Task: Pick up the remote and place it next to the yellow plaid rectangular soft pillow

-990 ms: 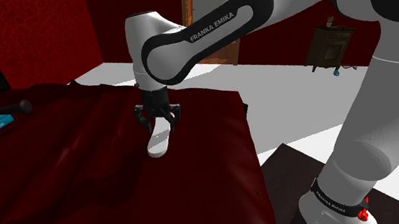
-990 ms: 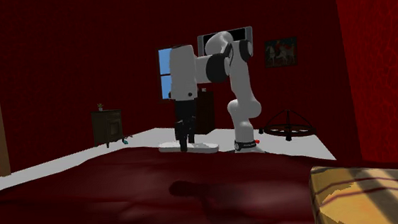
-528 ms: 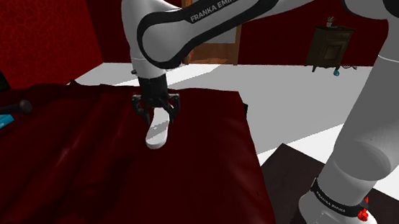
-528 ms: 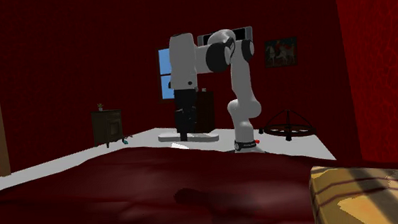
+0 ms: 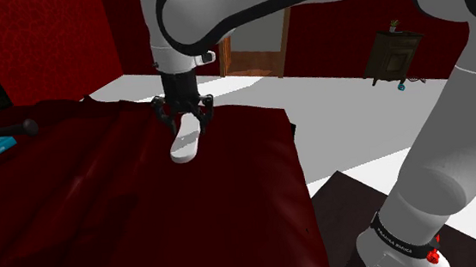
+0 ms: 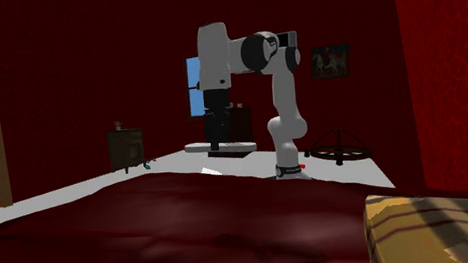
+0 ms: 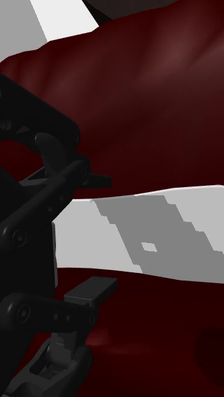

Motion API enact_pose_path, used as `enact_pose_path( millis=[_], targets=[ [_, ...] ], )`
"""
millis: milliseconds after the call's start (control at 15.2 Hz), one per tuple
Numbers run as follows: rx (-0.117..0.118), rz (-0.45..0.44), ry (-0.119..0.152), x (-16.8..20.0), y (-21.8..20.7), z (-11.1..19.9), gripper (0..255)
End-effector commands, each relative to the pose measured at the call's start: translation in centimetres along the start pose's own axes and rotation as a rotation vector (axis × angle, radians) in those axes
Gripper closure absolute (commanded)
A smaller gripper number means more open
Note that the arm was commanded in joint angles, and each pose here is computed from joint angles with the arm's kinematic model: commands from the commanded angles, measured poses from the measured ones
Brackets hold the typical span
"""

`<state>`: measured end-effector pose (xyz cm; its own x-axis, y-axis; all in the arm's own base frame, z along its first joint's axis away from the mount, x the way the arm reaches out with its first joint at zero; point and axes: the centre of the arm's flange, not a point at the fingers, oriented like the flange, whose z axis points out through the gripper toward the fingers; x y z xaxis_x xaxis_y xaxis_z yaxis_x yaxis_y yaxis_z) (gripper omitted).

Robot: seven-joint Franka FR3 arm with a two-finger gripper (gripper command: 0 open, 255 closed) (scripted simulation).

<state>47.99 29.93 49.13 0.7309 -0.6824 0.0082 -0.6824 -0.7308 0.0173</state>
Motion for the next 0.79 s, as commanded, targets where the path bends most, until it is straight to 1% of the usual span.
enact_pose_path(
  millis=[0,396,462,726],
  targets=[
    [0.000,0.000,0.000,0.0,0.1,-1.1,255],
    [0.000,0.000,0.000,0.0,0.2,-4.3,255],
    [0.000,0.000,0.000,0.0,0.2,-4.4,255],
    [0.000,0.000,0.000,-5.3,0.4,-4.5,255]
  ],
)
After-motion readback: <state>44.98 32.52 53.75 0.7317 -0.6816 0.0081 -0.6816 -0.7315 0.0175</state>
